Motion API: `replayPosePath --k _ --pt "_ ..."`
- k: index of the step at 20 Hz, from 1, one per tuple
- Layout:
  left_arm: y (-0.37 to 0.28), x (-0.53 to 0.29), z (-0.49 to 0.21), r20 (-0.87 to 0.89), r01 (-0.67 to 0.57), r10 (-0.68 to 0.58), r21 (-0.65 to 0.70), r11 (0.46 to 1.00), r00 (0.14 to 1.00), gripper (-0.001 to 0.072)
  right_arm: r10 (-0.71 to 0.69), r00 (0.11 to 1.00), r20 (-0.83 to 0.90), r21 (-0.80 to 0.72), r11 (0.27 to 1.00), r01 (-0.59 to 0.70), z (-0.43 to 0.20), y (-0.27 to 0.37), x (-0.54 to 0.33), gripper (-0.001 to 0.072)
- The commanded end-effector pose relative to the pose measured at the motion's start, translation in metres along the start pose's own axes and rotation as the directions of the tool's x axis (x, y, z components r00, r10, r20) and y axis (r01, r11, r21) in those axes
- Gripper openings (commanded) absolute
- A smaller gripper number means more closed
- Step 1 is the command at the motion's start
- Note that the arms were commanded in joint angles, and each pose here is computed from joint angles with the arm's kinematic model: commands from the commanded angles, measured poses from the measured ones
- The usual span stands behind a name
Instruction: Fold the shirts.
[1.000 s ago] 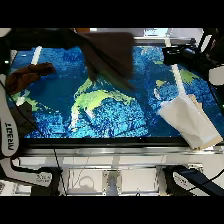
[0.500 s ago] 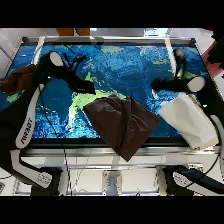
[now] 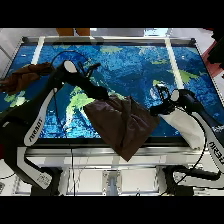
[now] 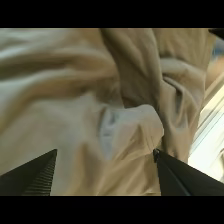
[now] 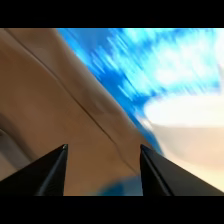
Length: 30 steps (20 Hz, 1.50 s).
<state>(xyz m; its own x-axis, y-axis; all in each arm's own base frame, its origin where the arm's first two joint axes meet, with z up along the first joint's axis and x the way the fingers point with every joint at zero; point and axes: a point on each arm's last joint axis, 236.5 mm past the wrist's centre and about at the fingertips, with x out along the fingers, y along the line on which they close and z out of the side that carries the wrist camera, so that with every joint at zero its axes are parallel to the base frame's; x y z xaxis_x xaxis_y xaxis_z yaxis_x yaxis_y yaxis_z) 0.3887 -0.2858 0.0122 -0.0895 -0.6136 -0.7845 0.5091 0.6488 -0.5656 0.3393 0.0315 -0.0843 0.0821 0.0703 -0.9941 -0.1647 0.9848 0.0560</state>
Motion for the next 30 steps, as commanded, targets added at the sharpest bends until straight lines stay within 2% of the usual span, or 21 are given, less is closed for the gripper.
replayPosePath --k 1,6,12,14,18,23,24,28,29,30 --pt "-0.004 0.019 -0.004 -0.033 -0.072 0.076 0.110 0.991 0.997 0.0700 -0.081 0.980 -0.185 0.040 0.995 0.089 -0.045 -0.036 -0.001 0.0528" --pt "0.000 0.024 -0.008 -0.051 -0.122 0.130 0.130 0.984 0.990 0.0700 0.139 0.985 -0.101 0.166 0.979 -0.121 -0.032 -0.014 -0.002 0.0526" --pt "0.002 0.024 -0.007 -0.048 -0.131 0.137 0.107 0.986 0.989 0.0699 0.220 0.975 -0.017 0.188 0.959 -0.213 -0.010 0.005 0.003 0.0514" --pt "0.002 0.024 -0.008 -0.051 -0.130 0.136 0.107 0.986 0.989 0.0699 0.226 0.973 -0.045 0.190 0.958 -0.214 -0.015 0.005 0.008 0.0514" --pt "0.002 0.024 -0.008 -0.052 -0.130 0.136 0.107 0.986 0.989 0.0699 0.119 0.988 -0.103 0.154 0.983 -0.102 -0.027 -0.021 0.016 0.0514" --pt "0.002 0.024 -0.007 -0.049 -0.131 0.137 0.107 0.986 0.989 0.0699 0.106 0.992 -0.073 0.152 0.984 -0.094 -0.020 -0.024 0.016 0.0512" --pt "0.002 0.024 -0.007 -0.049 -0.131 0.137 0.107 0.986 0.989 0.0699 0.130 0.990 -0.050 0.166 0.979 -0.120 -0.015 -0.019 0.017 0.0475" --pt "0.001 0.024 -0.008 -0.054 -0.129 0.135 0.106 0.986 0.989 0.0698 0.311 0.949 -0.049 0.213 0.932 -0.294 -0.009 0.021 0.030 0.0472" --pt "0.001 0.024 -0.010 -0.060 -0.126 0.133 0.106 0.986 0.989 0.0698 0.363 0.931 -0.046 0.214 0.914 -0.346 -0.007 0.032 0.033 0.0434" --pt "0.000 0.024 -0.012 -0.068 -0.123 0.131 0.106 0.987 0.989 0.0698 0.395 0.918 -0.028 0.199 0.902 -0.382 -0.002 0.040 0.032 0.0319"
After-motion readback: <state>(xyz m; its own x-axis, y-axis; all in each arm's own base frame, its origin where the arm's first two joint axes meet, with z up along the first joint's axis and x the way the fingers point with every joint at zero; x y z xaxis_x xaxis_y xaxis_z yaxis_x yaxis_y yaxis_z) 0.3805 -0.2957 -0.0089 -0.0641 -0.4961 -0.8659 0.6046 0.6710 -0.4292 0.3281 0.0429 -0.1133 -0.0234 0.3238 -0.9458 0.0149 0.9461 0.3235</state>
